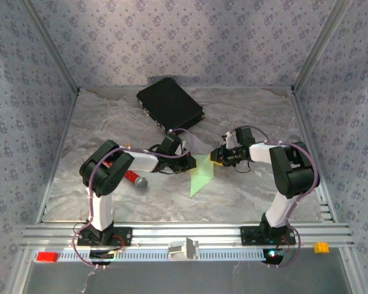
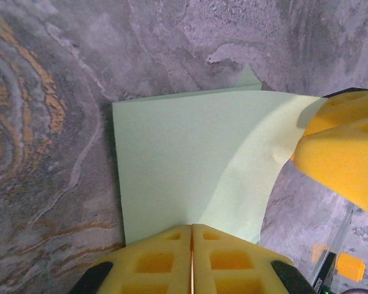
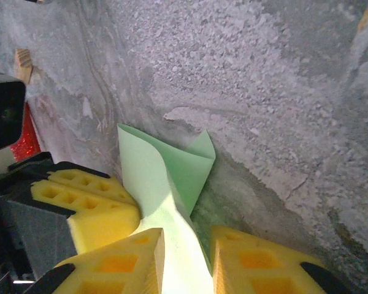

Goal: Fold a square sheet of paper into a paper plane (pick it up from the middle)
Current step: Fold the wing for the fifth time at the center of the table.

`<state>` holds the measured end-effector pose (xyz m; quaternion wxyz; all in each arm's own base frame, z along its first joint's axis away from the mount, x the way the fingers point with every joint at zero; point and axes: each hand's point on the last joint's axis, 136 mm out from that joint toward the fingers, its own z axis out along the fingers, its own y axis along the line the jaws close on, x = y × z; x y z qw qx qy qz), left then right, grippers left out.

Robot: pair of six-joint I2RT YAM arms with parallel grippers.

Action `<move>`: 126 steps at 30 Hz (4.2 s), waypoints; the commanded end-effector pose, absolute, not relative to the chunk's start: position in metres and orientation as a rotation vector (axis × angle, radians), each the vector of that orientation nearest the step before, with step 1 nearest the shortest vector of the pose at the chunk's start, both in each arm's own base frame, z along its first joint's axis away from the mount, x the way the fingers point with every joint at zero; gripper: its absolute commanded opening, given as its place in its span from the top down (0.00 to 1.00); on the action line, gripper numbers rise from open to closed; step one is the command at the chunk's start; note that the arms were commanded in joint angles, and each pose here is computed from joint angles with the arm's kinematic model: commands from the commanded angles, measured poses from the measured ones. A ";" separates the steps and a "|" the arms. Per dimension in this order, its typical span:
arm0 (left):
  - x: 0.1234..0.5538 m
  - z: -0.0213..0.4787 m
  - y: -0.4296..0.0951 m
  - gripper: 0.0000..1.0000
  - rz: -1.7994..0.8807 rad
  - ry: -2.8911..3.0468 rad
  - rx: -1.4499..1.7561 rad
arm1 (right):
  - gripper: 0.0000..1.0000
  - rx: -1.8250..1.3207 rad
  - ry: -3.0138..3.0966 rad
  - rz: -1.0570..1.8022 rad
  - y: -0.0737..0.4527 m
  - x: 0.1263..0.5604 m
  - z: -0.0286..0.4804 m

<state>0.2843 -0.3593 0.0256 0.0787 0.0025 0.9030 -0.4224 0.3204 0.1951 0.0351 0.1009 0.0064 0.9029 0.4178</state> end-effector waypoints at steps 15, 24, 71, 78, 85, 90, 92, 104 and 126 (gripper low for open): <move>0.270 0.006 -0.347 0.91 -1.263 2.791 0.024 | 0.80 -0.021 2.681 1.251 0.196 0.324 0.030; 0.277 0.045 -0.352 0.83 -1.288 2.690 0.077 | 0.92 0.115 2.645 1.296 0.190 0.320 0.040; 0.263 -0.006 -0.352 0.91 -1.264 2.815 -0.019 | 0.68 0.082 2.604 1.461 0.203 0.289 0.047; 0.265 -0.008 -0.347 0.91 -1.250 2.809 -0.053 | 0.68 0.087 2.634 1.402 0.200 0.278 0.039; 0.266 -0.007 -0.346 0.91 -1.249 2.805 -0.062 | 0.68 0.066 2.646 1.427 0.206 0.264 0.038; 0.267 -0.005 -0.347 0.91 -1.257 2.798 -0.067 | 0.69 0.060 2.621 1.453 0.211 0.257 0.039; 0.267 -0.005 -0.347 0.91 -1.258 2.798 -0.069 | 0.69 0.107 2.631 1.441 0.210 0.256 0.038; 0.268 0.006 -0.349 0.91 -1.278 2.763 -0.057 | 0.84 0.229 2.567 1.430 0.210 0.262 0.043; 0.213 0.069 -0.352 0.47 -0.400 2.467 0.751 | 0.93 0.396 2.635 1.476 0.202 0.276 0.070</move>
